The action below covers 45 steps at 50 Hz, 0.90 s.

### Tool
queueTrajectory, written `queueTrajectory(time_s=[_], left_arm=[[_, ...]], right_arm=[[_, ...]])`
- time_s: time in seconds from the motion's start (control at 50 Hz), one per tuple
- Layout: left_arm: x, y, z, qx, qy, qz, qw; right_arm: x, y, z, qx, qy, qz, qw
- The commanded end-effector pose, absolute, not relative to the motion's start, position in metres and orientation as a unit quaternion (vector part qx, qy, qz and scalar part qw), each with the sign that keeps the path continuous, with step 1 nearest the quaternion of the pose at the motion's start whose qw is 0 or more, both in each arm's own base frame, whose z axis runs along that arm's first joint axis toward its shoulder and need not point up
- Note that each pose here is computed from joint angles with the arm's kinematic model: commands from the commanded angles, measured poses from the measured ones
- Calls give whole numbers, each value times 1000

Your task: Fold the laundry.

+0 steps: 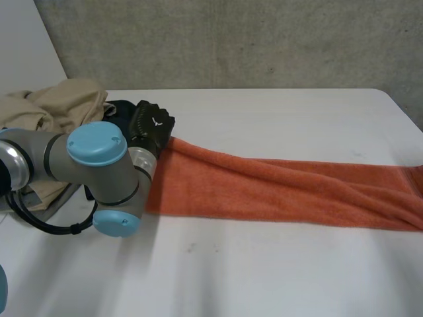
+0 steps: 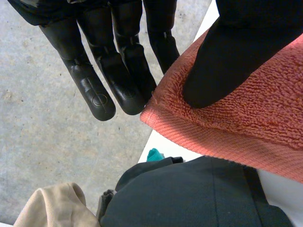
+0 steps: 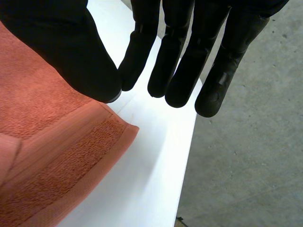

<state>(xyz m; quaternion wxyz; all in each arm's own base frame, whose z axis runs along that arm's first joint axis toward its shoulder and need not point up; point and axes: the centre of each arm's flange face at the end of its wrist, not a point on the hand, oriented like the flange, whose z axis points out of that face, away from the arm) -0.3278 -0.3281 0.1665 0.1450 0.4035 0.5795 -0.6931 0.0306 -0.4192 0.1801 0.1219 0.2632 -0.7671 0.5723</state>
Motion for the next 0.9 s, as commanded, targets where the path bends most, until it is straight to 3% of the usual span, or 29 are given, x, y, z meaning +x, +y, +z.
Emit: queueTrajectory(time_s=[0.02,0.22,0.58,0.9], left_arm=[[-326,-328,160,405,586,-686,146],[-325,-321,155,412,592,-678,142],[-327,-315,152,417,594,-674,138],[-326,-316,155,416,593,-676,139]], right_arm=[[33,-413,167,258,-794,541,98],[44,-384,160,249,-852,459,36],[44,-381,139,276,-852,443,43],[43,-388,145,280,-835,469,61]])
